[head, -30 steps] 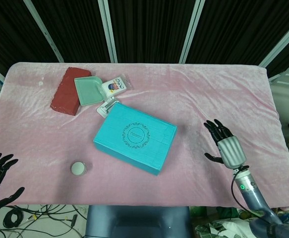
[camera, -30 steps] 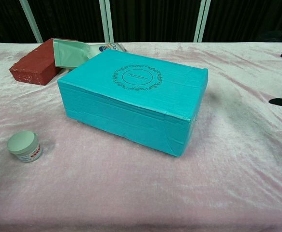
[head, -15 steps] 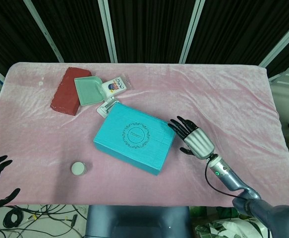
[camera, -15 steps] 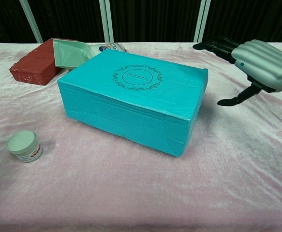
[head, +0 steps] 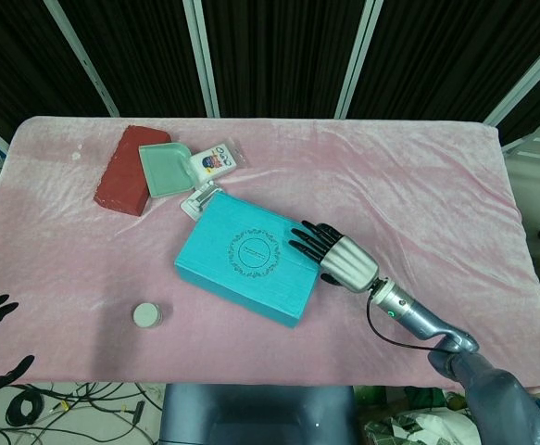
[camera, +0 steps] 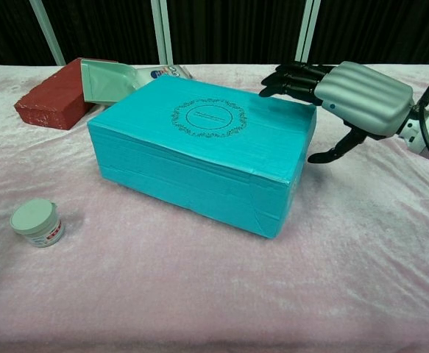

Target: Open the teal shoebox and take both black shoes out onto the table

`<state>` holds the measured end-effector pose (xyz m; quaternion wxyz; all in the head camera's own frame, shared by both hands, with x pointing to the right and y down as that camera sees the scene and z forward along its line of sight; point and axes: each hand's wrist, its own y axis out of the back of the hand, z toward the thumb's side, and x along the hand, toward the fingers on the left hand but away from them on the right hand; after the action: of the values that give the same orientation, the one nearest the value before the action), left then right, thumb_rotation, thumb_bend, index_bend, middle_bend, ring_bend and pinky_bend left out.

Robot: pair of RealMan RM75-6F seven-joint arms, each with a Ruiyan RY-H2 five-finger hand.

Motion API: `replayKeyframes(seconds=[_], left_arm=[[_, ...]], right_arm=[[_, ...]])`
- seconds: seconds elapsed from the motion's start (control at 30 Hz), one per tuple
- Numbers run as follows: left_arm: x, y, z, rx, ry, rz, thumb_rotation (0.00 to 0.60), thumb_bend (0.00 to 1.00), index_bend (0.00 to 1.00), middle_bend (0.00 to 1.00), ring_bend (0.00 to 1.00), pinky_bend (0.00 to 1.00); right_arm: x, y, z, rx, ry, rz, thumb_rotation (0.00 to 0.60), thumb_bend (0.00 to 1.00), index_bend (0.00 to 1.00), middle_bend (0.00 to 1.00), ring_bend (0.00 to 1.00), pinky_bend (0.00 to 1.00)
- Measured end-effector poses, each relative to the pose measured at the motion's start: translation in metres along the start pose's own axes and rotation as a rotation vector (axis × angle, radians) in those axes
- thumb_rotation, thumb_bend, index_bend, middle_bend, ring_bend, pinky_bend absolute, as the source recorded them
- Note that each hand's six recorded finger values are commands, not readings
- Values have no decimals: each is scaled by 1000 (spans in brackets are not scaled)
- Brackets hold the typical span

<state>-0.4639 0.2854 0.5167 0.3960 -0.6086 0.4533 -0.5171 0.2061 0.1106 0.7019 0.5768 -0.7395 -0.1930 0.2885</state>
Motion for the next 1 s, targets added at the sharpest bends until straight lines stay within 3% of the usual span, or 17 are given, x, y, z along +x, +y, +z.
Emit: replayKeyframes(seconds=[0.7, 0.8, 0.87, 1.0], left_arm=[[-7, -5, -11, 0, 48, -4, 600, 0, 218, 161, 96, 157], [-8, -5, -14, 11, 55, -3, 600, 0, 218, 161, 96, 157], [-10, -6, -15, 20, 62, -5, 600, 0, 218, 161, 96, 157], [-12, -6, -17, 21, 68, -5, 600, 0, 218, 161, 96, 156]], right_arm=[[-15, -8, -4, 9, -5, 36, 600, 0, 214, 135, 64, 222], [-16, -9, -2, 4, -4, 37, 600, 15, 264, 211, 98, 222], [-17, -10, -2, 1, -2, 39, 600, 61, 334, 297, 135, 222], [-17, -10, -1, -17, -3, 37, 600, 138, 416, 372, 180, 233]])
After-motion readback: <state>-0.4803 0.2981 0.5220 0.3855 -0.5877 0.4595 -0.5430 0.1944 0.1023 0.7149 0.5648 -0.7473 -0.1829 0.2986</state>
